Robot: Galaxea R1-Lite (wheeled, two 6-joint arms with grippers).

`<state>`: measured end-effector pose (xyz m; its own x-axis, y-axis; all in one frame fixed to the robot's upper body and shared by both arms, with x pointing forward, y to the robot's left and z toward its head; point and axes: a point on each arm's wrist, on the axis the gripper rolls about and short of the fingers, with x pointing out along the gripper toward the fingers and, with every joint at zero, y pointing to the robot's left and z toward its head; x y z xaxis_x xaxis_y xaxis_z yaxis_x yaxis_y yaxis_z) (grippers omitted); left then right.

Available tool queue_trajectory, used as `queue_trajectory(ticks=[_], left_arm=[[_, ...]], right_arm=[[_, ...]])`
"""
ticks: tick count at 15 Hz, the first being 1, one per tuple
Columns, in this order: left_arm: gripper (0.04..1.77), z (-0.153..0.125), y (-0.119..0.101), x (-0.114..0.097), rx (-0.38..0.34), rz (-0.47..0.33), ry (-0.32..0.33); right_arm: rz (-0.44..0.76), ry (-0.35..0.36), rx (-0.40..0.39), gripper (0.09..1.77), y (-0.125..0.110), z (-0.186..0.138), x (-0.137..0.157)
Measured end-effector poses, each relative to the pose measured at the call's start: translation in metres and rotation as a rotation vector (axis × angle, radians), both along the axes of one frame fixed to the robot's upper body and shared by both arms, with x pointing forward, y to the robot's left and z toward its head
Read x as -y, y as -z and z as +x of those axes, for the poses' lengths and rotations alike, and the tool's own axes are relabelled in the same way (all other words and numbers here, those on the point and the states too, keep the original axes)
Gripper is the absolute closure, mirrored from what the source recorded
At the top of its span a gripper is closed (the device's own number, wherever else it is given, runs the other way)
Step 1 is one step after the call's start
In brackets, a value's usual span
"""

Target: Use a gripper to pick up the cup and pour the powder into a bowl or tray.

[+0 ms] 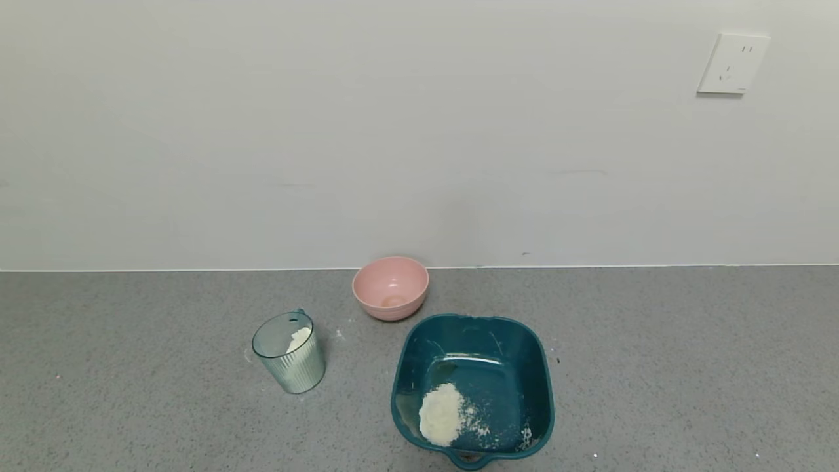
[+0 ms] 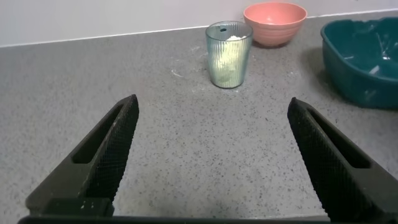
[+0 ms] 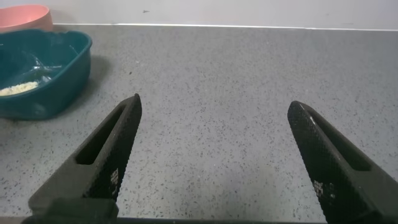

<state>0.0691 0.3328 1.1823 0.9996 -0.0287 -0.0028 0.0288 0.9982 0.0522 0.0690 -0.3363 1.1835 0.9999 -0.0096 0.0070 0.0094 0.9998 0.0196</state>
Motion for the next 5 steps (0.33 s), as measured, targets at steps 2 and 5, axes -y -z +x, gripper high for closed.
queue_trajectory(ticks=[2,5], left_arm=[[0.09,0.0000,0.0001,-0.0001,0.000,-0.013,-0.004],[0.09,0.0000,0.0002,-0.0005,-0.002,-0.060,-0.022]], right_arm=[[0.000,0.000,0.000,0.15,0.0000,0.0000,0.0000],[-0.001,0.000,0.000,0.15,0.0000,0.0000,0.0000]])
